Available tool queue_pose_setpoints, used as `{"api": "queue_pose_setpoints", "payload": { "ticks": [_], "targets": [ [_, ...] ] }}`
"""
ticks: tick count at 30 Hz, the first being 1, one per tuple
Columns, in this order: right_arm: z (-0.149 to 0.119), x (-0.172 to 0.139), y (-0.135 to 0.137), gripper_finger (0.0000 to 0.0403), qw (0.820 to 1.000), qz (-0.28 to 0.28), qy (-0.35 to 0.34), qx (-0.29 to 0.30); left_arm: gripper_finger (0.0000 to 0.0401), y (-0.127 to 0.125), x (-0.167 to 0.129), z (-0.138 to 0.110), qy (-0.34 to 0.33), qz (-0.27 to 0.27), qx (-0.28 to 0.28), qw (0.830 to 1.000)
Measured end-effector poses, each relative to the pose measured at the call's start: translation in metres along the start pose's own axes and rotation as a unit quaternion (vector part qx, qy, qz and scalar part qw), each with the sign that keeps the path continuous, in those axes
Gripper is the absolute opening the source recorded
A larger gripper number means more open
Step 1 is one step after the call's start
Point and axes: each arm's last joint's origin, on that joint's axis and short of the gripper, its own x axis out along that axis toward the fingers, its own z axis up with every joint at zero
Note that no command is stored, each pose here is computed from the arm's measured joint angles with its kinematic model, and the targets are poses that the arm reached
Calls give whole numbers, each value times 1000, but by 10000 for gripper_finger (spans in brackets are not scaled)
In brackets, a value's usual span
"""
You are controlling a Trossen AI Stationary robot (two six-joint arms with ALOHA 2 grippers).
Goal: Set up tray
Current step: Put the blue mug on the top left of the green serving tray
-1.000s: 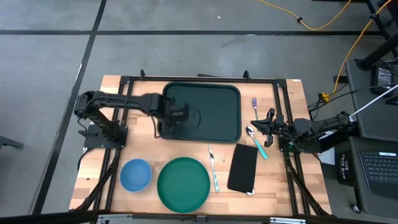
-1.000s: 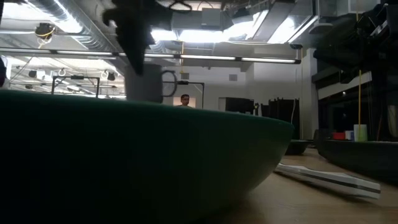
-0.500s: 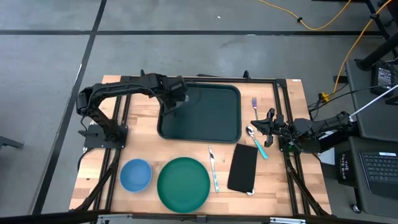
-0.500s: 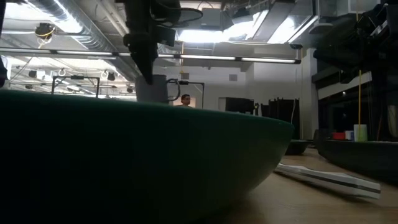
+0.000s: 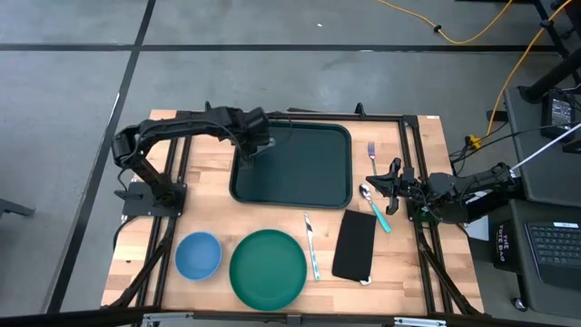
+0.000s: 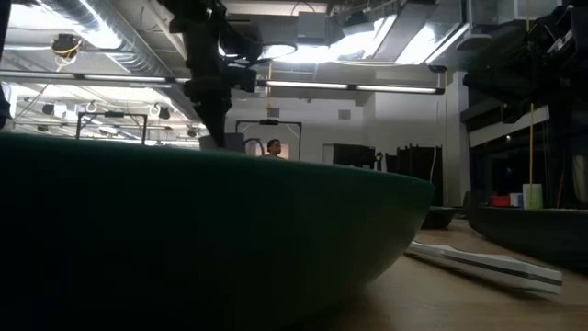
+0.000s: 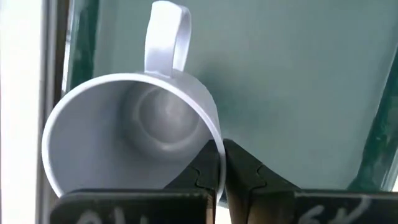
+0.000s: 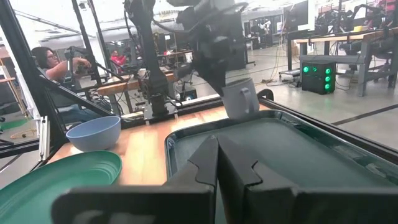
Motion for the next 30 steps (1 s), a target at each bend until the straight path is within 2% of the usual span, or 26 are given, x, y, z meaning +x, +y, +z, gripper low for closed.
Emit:
{"api": "queue_pose_setpoints", "payload": {
  "ticks": [6, 14, 21, 26, 30],
  "targets": [
    [0, 0, 0, 10, 1000, 0, 0, 0, 3, -2, 6, -5, 13, -5, 15, 1000],
    [0, 0, 0, 10, 1000, 0, 0, 0, 3, 5, 6, -1, -9, 5, 53, 999],
    [0, 0, 0, 10, 1000, 0, 0, 0, 3, 31, 9, 9, -17, -5, 36, 999],
    [0, 0, 0, 10, 1000, 0, 0, 0, 3, 45, 16, 11, 27, -20, 26, 999],
    [0, 0, 0, 10, 1000, 0, 0, -4, 3, 54, 24, 18, 37, -23, 34, 998]
  ]
}}
